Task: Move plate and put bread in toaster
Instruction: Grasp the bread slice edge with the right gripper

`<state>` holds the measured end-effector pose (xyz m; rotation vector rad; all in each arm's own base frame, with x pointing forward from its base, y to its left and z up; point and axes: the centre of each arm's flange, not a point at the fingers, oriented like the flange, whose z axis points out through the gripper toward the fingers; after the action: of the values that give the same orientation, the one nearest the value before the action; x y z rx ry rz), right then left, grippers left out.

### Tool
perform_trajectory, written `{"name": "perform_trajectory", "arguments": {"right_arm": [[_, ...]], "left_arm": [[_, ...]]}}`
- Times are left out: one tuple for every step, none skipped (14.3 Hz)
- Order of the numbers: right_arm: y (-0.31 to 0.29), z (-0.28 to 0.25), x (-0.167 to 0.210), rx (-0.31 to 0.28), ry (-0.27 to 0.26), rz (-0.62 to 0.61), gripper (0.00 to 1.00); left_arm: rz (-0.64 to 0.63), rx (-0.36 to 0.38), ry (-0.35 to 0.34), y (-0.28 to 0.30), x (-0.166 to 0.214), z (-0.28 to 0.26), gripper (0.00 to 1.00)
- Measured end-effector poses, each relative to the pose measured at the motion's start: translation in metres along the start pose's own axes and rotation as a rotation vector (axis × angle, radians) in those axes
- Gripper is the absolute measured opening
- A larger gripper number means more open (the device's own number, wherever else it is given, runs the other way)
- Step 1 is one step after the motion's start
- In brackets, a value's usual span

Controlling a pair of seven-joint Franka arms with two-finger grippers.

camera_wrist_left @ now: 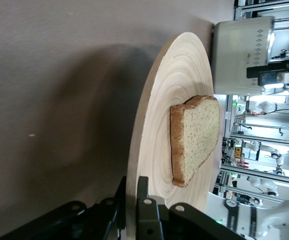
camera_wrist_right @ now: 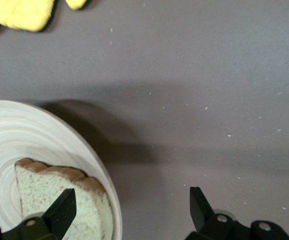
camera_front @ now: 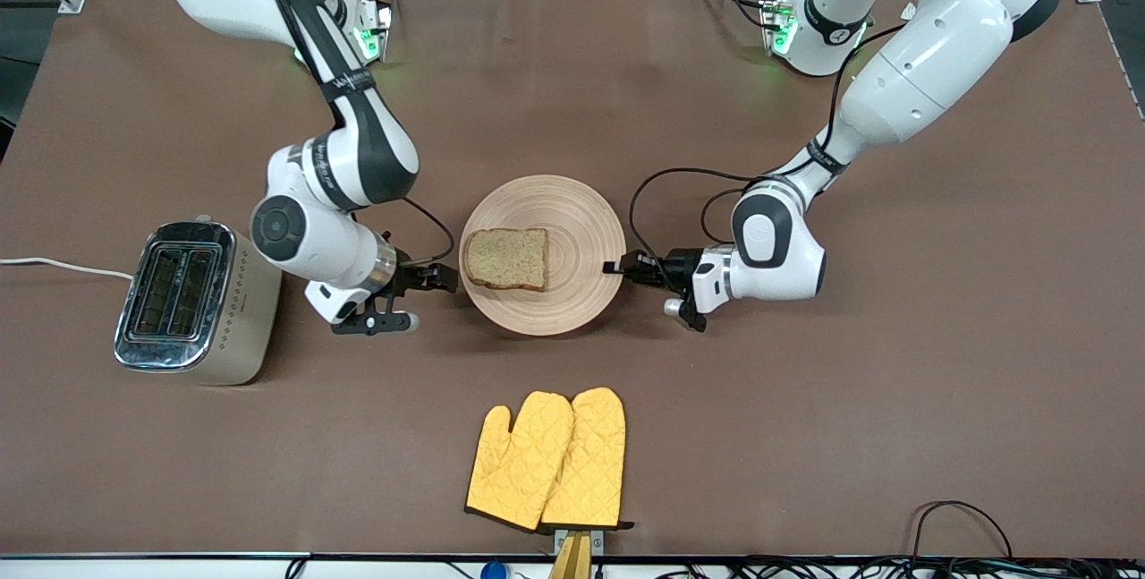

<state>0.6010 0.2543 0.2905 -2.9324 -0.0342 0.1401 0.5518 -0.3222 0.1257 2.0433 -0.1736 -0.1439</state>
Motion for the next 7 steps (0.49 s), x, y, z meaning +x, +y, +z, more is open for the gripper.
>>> {"name": "perform_trajectory", "arguments": {"right_arm": [[-0.003, 0.006, -0.002, -0.004, -0.009, -0.006, 0.98], [-0.007, 0.012, -0.005, -0.008, -0.02, -0.008, 0.98], [-0.009, 0.018, -0.01, -0.013, -0.032, -0.003, 0.97], [-0.01, 0.024, -0.014, -0.019, -0.046, 0.005, 0.97], [-0.014, 0.031, -0.02, -0.025, -0.057, 0.016, 0.96], [-0.023, 0.038, -0.027, -0.03, -0.059, 0.034, 0.94], [-0.035, 0.045, -0.035, -0.035, -0.055, 0.058, 0.94]], "left_arm": [[-0.004, 0.004, 0.0, -0.008, -0.003, 0.005, 0.09], [-0.011, 0.001, -0.001, -0.014, -0.005, 0.01, 0.09], [-0.018, -0.009, 0.001, -0.016, -0.007, 0.014, 0.09], [-0.026, -0.016, 0.005, -0.015, -0.007, 0.017, 0.09], [-0.034, -0.022, 0.005, -0.015, -0.008, 0.02, 0.09], [-0.039, -0.026, 0.005, -0.014, -0.009, 0.024, 0.09], [-0.042, -0.028, 0.005, -0.014, -0.01, 0.026, 0.09]]}}
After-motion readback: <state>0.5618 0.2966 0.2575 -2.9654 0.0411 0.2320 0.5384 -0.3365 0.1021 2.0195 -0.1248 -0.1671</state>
